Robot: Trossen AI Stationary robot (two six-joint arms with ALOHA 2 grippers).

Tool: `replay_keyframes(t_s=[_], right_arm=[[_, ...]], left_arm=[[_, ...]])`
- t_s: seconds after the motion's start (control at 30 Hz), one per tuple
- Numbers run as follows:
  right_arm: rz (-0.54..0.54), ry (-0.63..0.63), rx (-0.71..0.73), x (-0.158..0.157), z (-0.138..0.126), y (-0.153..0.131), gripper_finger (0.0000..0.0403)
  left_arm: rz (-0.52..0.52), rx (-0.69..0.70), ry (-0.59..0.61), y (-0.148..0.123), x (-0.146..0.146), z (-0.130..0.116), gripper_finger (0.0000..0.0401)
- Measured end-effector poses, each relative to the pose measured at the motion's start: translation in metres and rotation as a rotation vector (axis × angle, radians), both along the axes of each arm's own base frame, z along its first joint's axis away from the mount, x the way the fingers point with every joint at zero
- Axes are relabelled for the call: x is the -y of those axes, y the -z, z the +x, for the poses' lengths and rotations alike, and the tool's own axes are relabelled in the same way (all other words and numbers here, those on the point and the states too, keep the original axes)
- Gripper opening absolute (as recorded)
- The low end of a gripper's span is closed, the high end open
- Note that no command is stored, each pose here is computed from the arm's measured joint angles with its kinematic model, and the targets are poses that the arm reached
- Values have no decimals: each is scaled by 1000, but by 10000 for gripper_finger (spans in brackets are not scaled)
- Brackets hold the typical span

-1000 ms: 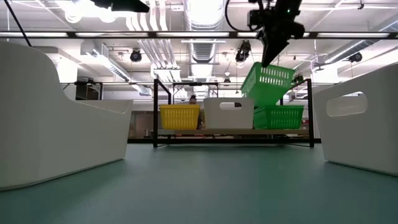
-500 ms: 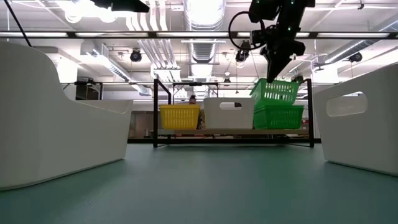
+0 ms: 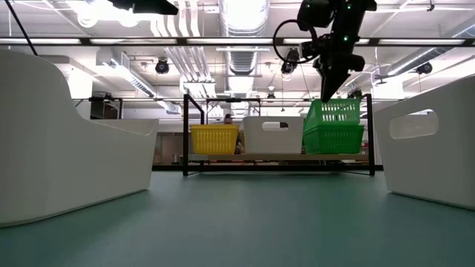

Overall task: Stack baskets on shelf by color
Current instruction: Stack the green bin on top of the green bin on the shelf, then stack the right white bin on top of the white bin on the shelf

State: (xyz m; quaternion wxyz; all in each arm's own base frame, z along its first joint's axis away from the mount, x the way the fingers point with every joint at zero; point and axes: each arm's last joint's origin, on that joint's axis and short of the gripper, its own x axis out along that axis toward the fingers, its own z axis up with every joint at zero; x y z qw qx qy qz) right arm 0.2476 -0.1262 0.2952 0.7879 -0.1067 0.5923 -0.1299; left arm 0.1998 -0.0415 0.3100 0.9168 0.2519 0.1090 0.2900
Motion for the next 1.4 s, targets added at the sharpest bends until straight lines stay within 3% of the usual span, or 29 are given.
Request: replay_keyframes(t_s=[0.3,0.6,0.8,1.0,1.17,1.3,1.4], right_arm=[[-11,5,34,-2,0,-11,90],[-16,-5,34,-2,0,-14,15],[12,3,-20,0,4,4,9],[5,9,1,0,4,-1,9],[66,-2,84,-15,-1,-14,9],[159,-60,180,-37,0,-20,8],[171,-123,257,-59,4,-17,8]], left_arm=[[0,0,0,0,0,0,203],[0,0,0,0,0,0,203],[1,-1,0,0,0,0,203],[1,-1,0,0,0,0,203],[1,-1,0,0,0,0,203],[1,-1,0,0,0,0,203],[0,0,0,0,0,0,203]])
